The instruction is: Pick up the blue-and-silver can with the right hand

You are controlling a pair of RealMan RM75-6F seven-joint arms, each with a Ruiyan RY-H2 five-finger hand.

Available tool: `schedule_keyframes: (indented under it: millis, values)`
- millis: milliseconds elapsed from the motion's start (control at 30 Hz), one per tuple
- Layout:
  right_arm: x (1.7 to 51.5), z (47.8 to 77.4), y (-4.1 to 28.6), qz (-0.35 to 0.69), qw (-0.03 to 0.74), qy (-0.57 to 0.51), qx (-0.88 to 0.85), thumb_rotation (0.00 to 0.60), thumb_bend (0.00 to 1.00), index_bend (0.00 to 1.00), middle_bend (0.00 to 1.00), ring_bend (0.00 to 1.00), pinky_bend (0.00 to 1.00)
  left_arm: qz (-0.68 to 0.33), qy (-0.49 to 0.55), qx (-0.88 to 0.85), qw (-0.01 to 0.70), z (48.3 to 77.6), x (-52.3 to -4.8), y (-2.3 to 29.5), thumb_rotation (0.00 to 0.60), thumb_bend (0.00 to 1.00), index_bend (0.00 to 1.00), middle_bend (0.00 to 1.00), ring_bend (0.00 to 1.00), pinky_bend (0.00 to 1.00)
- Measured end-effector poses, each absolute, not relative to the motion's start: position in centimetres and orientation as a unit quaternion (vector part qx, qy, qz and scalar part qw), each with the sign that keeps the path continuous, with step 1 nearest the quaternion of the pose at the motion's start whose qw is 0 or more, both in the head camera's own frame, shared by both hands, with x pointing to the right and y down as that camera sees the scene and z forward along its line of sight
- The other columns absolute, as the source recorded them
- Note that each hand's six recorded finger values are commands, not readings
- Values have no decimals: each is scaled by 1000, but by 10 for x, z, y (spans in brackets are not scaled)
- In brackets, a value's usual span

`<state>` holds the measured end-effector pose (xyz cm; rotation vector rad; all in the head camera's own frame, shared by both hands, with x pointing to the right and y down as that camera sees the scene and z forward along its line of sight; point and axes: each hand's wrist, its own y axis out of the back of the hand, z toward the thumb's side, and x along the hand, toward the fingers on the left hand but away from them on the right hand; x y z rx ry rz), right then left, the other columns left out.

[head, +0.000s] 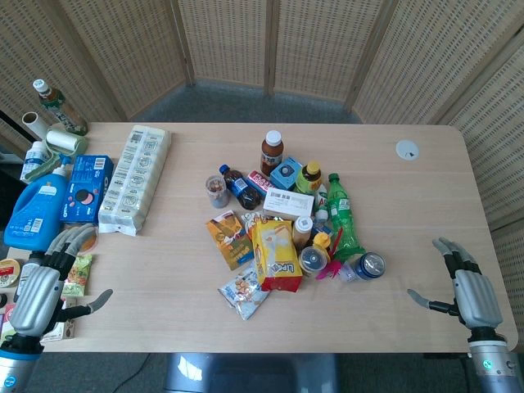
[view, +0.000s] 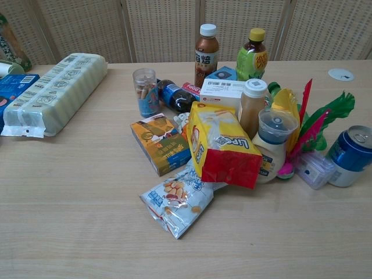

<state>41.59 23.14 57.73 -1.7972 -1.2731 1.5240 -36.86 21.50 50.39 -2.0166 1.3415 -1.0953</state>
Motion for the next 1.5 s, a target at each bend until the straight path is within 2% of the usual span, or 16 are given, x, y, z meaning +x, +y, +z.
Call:
schedule_keyframes:
  millis: [267,967,1500]
  values:
    - [412,583,232,551,219,-456,-664,372,0,0,0,0,0,-391,493,-739,242,502,-364,209,600,265,54,56,32,0]
    - [392,620,235,552,196,-412,-697,374,0,0,0,0,0,-384,489,-744,245,499,-354,195,600,262,53,56,31,0]
    - [388,659,235,556,176,-428,-691,363,0,0,0,0,0,-383,485,-745,250,495,-348,194,600,259,52,54,27,0]
